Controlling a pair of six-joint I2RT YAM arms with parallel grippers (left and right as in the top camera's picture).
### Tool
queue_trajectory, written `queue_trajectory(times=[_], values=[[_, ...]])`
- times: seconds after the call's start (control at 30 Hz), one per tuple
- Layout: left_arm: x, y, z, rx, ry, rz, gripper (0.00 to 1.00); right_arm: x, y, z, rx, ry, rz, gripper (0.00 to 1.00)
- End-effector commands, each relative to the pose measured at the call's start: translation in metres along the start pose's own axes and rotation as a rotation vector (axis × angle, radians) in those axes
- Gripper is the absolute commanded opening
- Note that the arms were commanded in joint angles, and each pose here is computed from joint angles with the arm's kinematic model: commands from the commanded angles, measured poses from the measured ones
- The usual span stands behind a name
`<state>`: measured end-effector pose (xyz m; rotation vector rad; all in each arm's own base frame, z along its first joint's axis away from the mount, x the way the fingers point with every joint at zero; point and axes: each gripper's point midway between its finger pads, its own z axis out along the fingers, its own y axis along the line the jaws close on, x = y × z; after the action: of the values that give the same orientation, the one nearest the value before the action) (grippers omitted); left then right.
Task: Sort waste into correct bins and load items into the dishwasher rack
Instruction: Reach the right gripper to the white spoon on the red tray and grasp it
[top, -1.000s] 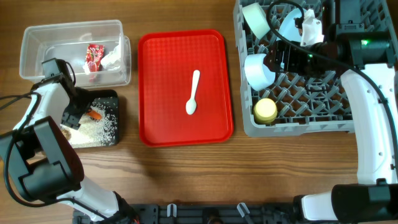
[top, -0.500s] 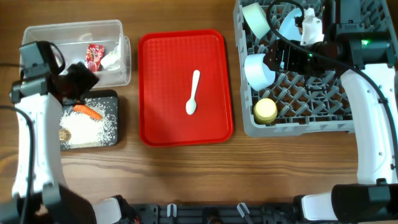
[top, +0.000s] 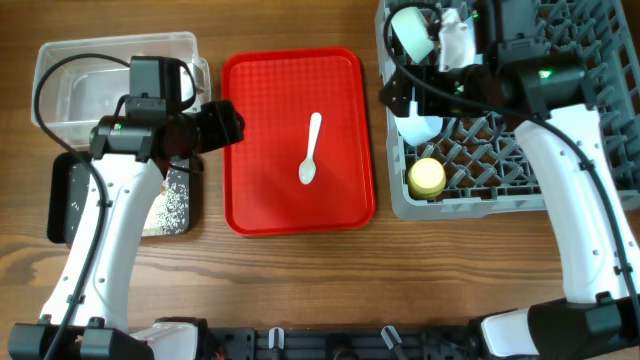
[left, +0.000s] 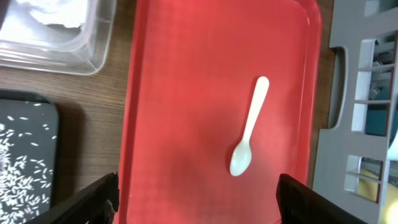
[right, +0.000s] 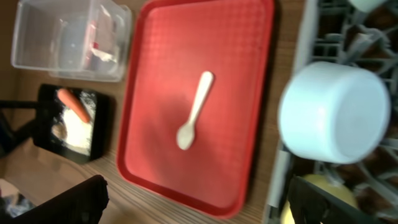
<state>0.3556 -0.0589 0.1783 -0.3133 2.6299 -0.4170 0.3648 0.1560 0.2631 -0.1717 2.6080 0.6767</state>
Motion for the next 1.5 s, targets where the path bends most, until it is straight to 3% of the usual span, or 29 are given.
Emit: queue_trajectory(times=[0.0, 0.23, 0.43, 0.7, 1.13, 1.3, 1.47], values=[[-0.008, 0.004, 0.000, 0.000, -0.019, -0.059, 0.81, 0.009, 0.017, 0.017, 0.038, 0.013, 0.114, 0.94], [-0.014, 0.025, -0.003, -0.063, -0.046, -0.218, 0.82, 0.043, 0.038, 0.091, 0.069, 0.133, 0.235, 0.90], [-0.025, 0.050, -0.008, -0.099, -0.088, -0.352, 0.94, 0.087, 0.043, 0.157, 0.136, 0.266, 0.375, 0.85], [-0.028, 0.066, -0.012, -0.117, -0.102, -0.389, 1.00, 0.119, 0.049, 0.224, 0.160, 0.345, 0.377, 0.84], [-0.026, 0.067, -0.012, -0.125, -0.093, -0.384, 1.00, 0.147, 0.022, 0.276, 0.223, 0.407, 0.427, 0.78], [-0.027, 0.073, -0.013, -0.159, -0.107, -0.384, 1.00, 0.146, 0.021, 0.285, 0.217, 0.395, 0.441, 0.63], [-0.025, 0.078, -0.014, -0.189, -0.108, -0.386, 1.00, 0.151, 0.020, 0.289, 0.214, 0.413, 0.450, 0.34]])
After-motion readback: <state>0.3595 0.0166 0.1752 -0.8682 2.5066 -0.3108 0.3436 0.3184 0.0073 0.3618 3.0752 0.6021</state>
